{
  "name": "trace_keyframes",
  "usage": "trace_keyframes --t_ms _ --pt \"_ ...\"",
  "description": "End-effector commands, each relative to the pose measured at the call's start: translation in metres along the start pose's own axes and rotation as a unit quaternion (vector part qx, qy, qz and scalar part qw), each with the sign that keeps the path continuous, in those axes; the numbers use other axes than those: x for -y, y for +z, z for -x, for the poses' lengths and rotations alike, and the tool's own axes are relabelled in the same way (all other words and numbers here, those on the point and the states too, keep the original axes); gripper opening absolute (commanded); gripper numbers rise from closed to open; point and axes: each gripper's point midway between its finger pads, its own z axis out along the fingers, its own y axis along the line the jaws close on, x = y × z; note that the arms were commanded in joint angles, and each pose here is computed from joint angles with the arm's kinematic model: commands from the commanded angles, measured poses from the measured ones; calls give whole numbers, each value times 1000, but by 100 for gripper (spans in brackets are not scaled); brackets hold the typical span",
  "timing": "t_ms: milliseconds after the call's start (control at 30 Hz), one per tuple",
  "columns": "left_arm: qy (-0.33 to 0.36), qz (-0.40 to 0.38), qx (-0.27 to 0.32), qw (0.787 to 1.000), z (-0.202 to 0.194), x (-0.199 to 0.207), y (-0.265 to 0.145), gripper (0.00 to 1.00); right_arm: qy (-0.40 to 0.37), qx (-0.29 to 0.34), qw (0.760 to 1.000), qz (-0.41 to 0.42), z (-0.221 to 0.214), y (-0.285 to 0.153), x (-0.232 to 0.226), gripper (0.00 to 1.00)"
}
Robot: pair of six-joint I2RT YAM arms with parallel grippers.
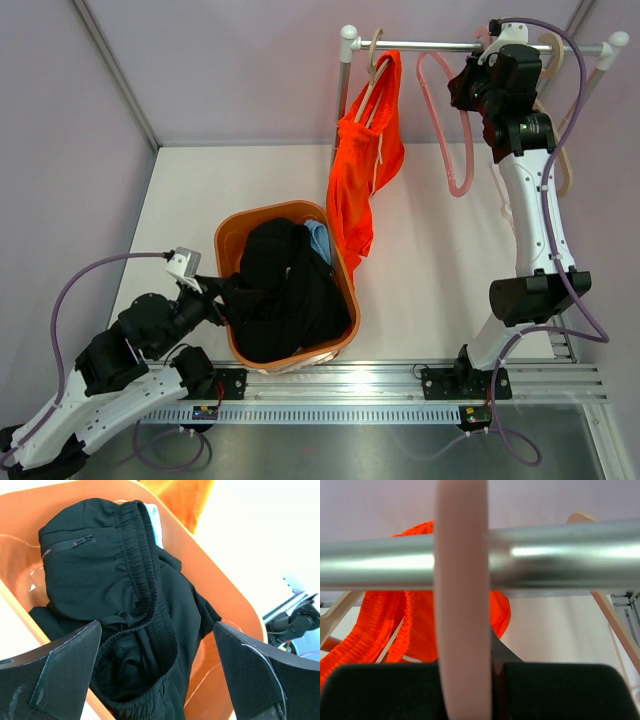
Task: Remove the shorts from the hanger
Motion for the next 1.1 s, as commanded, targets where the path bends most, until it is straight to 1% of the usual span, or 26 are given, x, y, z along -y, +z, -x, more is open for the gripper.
trace_keyframes --t_ms 0,133,300,333,400,433,533,733,867,933,1000,1033,1067 --pt "-2 -37 10 999 4 13 -3 99 -42 71 996 31 41 2 -7 0" --pt "-6 -52 17 998 6 17 -6 99 -66 74 995 6 39 17 7 0" --pt "-8 -59 22 998 6 18 -8 99 -65 54 996 -15 23 31 22 0" --pt "-7 -59 24 998 7 18 -9 99 -64 49 996 -30 17 35 29 0" --pt "-7 -59 24 998 7 18 -9 99 -63 41 996 -52 5 38 41 0" --pt "-8 -60 23 998 6 18 -9 99 -62 53 995 -56 10 35 43 0" --pt "-6 -61 21 998 6 19 -8 99 -55 44 995 -63 2 37 56 0" --pt "-5 -62 17 998 4 19 -7 99 -58 28 995 -74 -9 36 64 1" --pt "-5 -62 17 998 4 20 -7 99 -56 31 995 -78 -7 31 66 6" --pt "-5 -62 15 998 4 20 -7 99 -55 33 995 -80 -6 29 66 13" --pt "-6 -62 15 998 3 20 -7 99 -52 36 994 -85 -3 27 67 18" --pt "-6 -61 13 998 2 19 -7 99 -52 35 994 -87 -4 26 68 23" --pt "-5 -62 13 998 3 20 -7 99 -52 37 994 -88 -3 25 68 25"
